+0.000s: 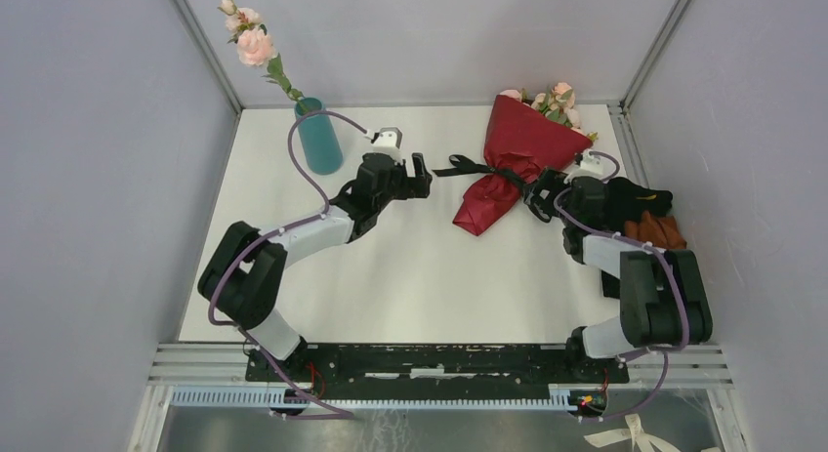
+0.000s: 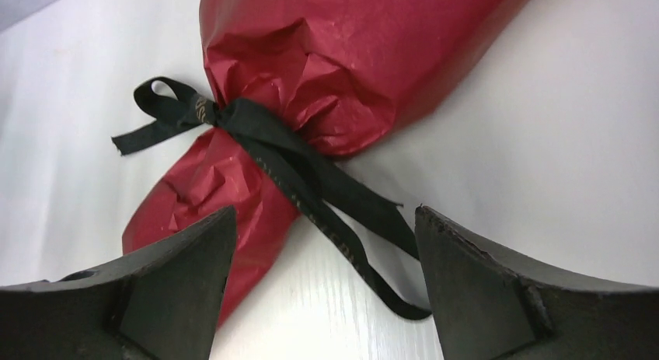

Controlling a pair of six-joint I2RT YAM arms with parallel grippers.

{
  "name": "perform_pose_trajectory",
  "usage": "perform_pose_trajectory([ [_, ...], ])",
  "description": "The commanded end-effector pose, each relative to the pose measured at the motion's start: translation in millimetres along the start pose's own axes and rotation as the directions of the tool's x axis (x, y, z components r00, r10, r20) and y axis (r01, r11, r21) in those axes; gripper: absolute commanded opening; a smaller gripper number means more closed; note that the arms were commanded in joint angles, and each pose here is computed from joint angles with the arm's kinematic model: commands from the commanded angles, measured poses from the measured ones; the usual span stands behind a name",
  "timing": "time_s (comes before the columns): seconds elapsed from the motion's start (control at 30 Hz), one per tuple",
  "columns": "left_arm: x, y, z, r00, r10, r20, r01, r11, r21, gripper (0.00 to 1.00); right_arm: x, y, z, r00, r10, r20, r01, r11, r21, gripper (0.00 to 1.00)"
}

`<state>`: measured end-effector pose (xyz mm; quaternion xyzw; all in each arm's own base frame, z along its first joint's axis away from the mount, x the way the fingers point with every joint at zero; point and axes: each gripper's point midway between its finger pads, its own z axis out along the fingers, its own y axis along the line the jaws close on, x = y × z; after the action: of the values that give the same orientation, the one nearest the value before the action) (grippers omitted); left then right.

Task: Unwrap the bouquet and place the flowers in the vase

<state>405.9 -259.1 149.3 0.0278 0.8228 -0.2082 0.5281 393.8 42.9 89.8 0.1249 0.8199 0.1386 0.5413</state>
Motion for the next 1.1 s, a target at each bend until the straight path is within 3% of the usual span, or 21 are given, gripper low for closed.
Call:
perform_pose_trajectory([
  [0.0, 0.8, -11.5, 1.1, 0.999, -0.022, 0.027, 0.021, 0.998, 0.061, 0.99, -33.3, 29.9, 22.5, 0.992, 0.11, 0.066, -0.095, 0.977, -0.19, 0.9],
  [0.2, 16.6, -0.6, -9.5, 1.0, -0.013, 0.009, 0.013, 0.999, 0.043, 0.99, -54.2, 17.0, 51.7, 0.966, 0.242, 0.087, -0.216, 0.947, -0.238, 0.89],
  [0.73, 9.9, -5.0, -21.8, 0.999, -0.02, 0.029, 0.017, 0.997, 0.074, 0.99, -21.6, -18.0, 82.3, 0.974, 0.226, 0.017, -0.224, 0.972, -0.076, 0.92],
  [0.8, 10.8, -6.1, -22.6, 0.999, -0.021, 0.025, 0.019, 0.997, 0.08, 0.99, -16.5, -23.4, 89.6, 0.975, 0.221, 0.001, -0.221, 0.974, -0.052, 0.89],
  [0.9, 11.7, -5.7, -23.8, 0.999, -0.022, 0.024, 0.02, 0.996, 0.082, 1.0, -8.8, -32.5, 99.5, 0.975, 0.22, -0.022, -0.22, 0.975, -0.009, 0.72],
  [1.03, 13.9, -3.1, -25.2, 1.0, -0.02, 0.023, 0.018, 0.997, 0.072, 0.99, -2.7, -37.1, 103.3, 0.974, 0.222, -0.034, -0.222, 0.975, 0.01, 0.21],
  [1.07, 14.5, -2.8, -25.1, 1.0, -0.02, 0.022, 0.018, 0.997, 0.071, 0.99, -1.7, -37.2, 102.9, 0.974, 0.222, -0.037, -0.222, 0.975, 0.011, 0.12],
])
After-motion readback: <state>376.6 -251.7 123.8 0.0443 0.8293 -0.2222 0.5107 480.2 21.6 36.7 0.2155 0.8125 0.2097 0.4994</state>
